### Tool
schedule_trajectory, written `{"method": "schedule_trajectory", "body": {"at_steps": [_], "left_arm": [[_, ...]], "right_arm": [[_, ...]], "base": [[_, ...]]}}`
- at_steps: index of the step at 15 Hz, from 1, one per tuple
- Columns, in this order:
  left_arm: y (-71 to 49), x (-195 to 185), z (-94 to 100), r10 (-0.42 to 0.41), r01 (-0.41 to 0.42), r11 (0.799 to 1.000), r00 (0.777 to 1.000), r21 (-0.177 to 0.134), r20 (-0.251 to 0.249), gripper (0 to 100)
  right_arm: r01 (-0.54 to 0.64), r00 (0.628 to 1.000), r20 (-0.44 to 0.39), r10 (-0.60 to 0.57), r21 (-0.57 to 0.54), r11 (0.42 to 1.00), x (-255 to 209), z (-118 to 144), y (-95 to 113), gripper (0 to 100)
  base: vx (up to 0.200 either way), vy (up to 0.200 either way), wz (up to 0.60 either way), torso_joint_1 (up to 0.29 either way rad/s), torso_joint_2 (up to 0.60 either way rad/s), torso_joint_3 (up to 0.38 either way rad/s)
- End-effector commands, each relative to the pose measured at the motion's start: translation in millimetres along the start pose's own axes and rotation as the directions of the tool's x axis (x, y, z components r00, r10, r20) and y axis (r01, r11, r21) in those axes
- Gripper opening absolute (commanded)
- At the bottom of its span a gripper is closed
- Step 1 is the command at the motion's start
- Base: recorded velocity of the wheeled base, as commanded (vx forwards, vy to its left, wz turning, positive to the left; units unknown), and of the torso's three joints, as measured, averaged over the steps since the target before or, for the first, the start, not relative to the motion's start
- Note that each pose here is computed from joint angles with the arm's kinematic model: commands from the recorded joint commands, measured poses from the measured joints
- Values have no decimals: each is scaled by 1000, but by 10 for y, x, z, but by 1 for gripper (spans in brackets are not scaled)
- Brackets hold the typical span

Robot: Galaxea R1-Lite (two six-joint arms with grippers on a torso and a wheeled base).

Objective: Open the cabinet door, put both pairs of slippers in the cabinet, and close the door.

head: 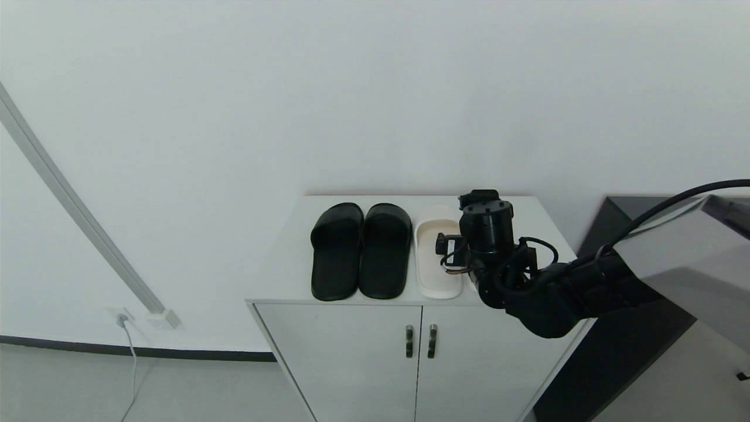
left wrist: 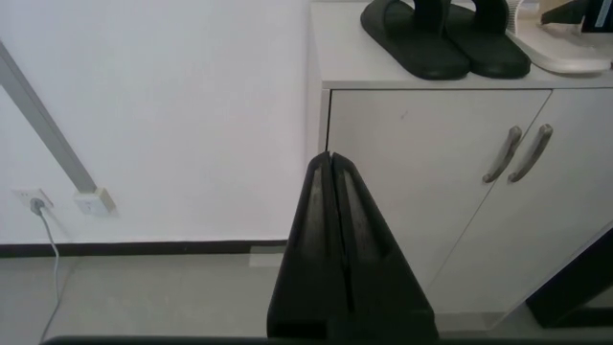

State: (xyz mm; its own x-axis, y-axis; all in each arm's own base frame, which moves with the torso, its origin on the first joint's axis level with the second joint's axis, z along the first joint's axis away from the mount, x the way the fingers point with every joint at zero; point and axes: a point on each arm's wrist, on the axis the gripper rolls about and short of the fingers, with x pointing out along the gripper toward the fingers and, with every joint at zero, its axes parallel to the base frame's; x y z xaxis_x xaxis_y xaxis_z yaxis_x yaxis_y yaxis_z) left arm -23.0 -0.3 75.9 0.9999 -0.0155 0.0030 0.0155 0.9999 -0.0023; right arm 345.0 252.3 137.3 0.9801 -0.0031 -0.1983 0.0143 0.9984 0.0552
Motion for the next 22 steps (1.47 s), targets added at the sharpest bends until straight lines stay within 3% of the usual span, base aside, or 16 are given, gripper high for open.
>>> {"method": "schedule_trajectory", "body": {"at_steps": [1, 8, 9, 17, 21, 22], "left_arm": [[0, 1, 0, 0, 0, 1000, 1000, -1, -1, 0], [0, 1, 0, -1, 1, 1000, 1000, -1, -1, 0], [0, 1, 0, -1, 1, 1000, 1000, -1, -1, 0], [0, 1, 0, 0, 0, 1000, 1000, -1, -1, 0], [0, 1, 0, 0, 0, 1000, 1000, -1, -1, 0], [0, 1, 0, 0, 0, 1000, 1000, -1, -1, 0]], "right_arm": [[17, 1000, 0, -17, -5, 1000, 103, -23, -31, 100], [36, 998, 49, -33, -45, 998, 413, 10, 64, 100], [40, 998, 52, -37, -44, 998, 436, 17, 55, 0], [34, 995, 96, -31, -37, 999, 263, 292, -4, 0], [-22, 997, 77, 27, -61, 998, -332, 450, -178, 0], [-136, 990, 29, 139, -92, 987, -725, 381, -274, 0]], "base": [[0, 0, 0, 0, 0, 0], [0, 0, 0, 0, 0, 0], [0, 0, 0, 0, 0, 0], [0, 0, 0, 0, 0, 0], [0, 0, 0, 0, 0, 0], [0, 0, 0, 0, 0, 0]]}}
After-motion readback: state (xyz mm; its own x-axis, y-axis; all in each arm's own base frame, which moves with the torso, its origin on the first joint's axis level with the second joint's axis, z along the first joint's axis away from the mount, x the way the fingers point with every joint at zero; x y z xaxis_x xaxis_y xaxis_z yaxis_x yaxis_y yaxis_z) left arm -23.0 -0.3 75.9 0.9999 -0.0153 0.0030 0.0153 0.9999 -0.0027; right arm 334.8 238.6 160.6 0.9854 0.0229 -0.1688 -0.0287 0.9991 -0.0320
